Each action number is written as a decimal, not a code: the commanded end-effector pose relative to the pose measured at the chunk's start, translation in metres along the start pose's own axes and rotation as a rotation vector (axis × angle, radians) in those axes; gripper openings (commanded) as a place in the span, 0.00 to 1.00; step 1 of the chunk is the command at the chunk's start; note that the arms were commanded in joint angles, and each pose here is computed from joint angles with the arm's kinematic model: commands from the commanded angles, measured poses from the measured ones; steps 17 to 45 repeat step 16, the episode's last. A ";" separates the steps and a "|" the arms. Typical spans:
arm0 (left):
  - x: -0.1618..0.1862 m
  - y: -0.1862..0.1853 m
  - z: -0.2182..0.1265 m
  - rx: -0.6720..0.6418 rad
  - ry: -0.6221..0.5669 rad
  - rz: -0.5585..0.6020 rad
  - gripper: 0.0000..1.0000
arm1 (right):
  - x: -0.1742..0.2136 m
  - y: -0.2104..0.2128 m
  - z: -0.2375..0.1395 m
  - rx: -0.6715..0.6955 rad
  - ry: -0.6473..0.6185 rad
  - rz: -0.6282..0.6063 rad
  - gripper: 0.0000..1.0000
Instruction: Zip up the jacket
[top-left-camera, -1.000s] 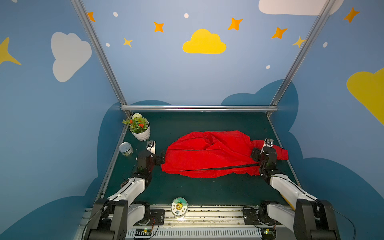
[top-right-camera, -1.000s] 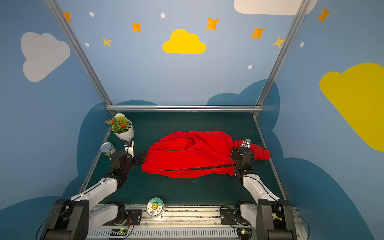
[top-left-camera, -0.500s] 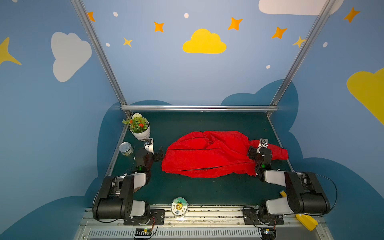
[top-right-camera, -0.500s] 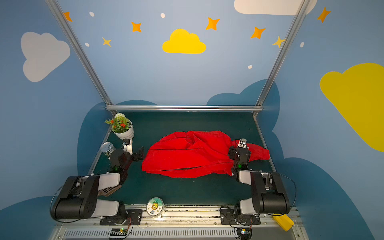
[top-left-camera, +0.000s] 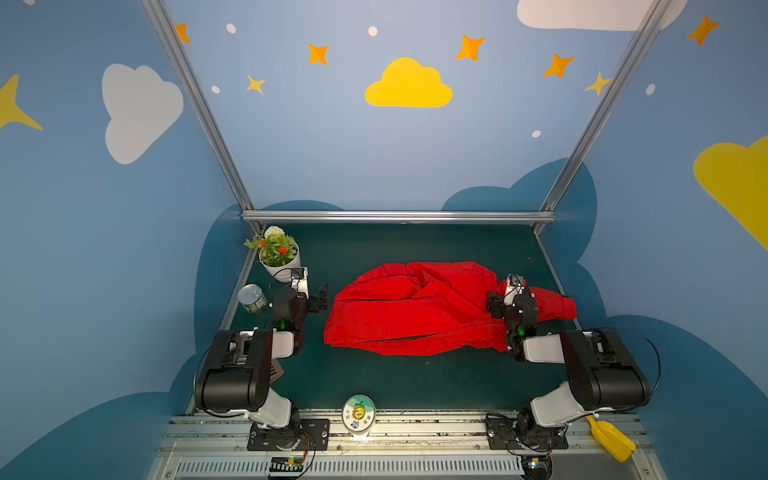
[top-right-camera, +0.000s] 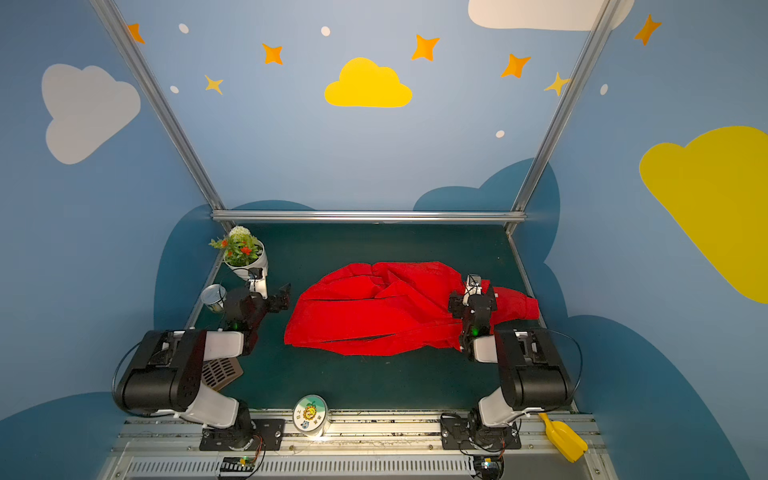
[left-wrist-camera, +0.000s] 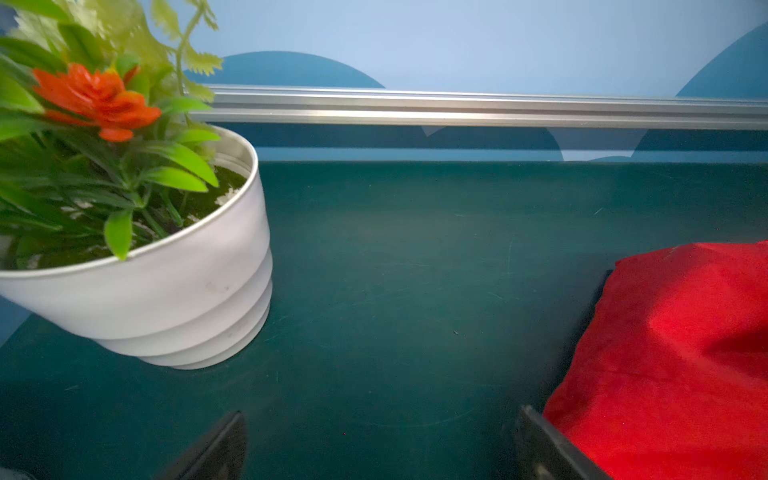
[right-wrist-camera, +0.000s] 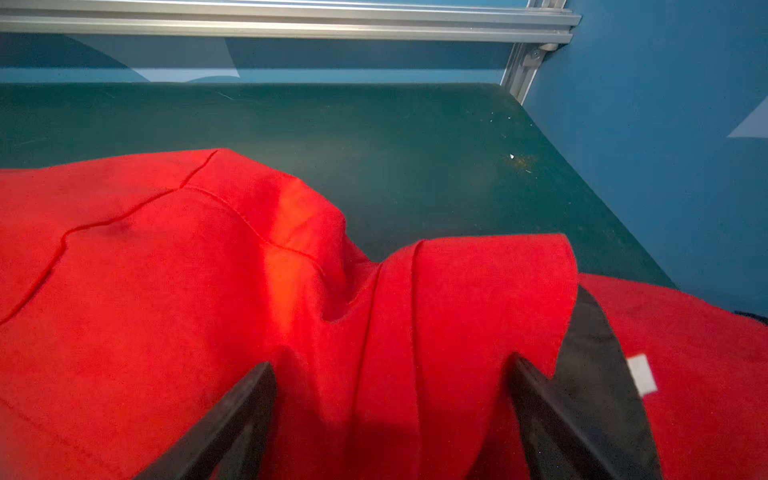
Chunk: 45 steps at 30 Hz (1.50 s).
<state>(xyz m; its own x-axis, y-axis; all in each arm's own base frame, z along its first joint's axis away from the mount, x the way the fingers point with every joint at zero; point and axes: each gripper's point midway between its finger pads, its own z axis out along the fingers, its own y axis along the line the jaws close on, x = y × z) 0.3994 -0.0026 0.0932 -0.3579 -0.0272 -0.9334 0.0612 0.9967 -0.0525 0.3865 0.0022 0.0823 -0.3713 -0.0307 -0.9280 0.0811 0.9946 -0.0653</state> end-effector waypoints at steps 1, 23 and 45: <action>0.012 0.002 -0.001 -0.015 0.051 -0.014 0.99 | -0.012 0.002 0.002 -0.017 -0.037 0.013 0.89; 0.012 0.003 -0.002 -0.016 0.049 -0.013 0.99 | -0.011 0.002 0.003 -0.022 -0.020 0.019 0.88; 0.012 0.003 -0.002 -0.016 0.049 -0.013 0.99 | -0.011 0.002 0.003 -0.022 -0.020 0.019 0.88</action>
